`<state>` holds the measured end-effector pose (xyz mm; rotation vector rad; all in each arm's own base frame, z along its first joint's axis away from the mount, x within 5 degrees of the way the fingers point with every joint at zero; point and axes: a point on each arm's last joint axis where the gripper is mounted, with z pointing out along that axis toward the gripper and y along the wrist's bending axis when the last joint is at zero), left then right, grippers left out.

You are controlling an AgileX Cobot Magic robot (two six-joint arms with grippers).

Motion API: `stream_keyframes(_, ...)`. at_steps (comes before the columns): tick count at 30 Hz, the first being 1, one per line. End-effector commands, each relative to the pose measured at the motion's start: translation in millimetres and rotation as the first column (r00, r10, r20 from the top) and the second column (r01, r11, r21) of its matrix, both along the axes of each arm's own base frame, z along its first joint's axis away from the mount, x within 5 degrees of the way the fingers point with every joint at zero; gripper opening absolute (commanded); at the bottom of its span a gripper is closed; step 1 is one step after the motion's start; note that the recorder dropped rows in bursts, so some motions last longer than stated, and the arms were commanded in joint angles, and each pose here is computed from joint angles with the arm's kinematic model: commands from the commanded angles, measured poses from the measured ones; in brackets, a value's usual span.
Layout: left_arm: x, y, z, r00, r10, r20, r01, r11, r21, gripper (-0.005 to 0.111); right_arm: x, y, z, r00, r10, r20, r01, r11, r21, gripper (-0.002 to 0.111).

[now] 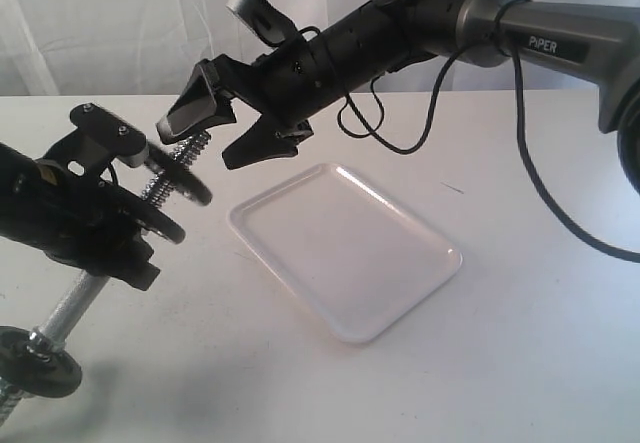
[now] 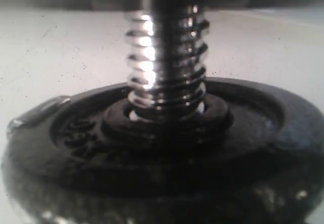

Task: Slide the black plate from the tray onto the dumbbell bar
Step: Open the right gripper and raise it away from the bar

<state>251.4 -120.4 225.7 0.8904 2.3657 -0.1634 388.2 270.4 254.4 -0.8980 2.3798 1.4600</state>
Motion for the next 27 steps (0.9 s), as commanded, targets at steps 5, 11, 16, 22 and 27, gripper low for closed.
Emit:
stream_keyframes(5, 19.7, -3.7, 45.7, 0.943, 0.118, 0.312, -0.061, 0.981, -0.184, 0.0, 4.3, -8.5, 27.4, 0.993, -0.039, 0.115, 0.034, 0.998, 0.047, 0.095)
stream_keyframes(11, 18.7, -3.6, 44.3, 0.949, 0.13, 0.286, -0.075, 0.978, -0.194, 0.0, 20.6, -42.7, 67.8, 0.936, -0.194, 0.293, 0.196, 0.98, 0.025, 0.059)
stream_keyframes(16, 18.9, -3.8, 43.7, 0.95, 0.215, 0.227, -0.15, 0.951, -0.272, 0.0, 23.5, -70.3, 84.8, 0.886, -0.301, 0.352, 0.351, 0.932, -0.087, 0.001)
stream_keyframes(22, 20.3, -4.4, 41.1, 0.93, 0.354, 0.103, -0.289, 0.873, -0.394, 0.0, 18.5, -83.1, 87.9, 0.886, -0.303, 0.352, 0.385, 0.902, -0.194, 0.0)
stream_keyframes(27, 31.2, -8.4, 24.6, 0.871, 0.488, -0.056, -0.45, 0.747, -0.49, 0.0, 15.5, -83.0, 87.0, 0.901, -0.296, 0.318, 0.372, 0.905, -0.209, 0.0)
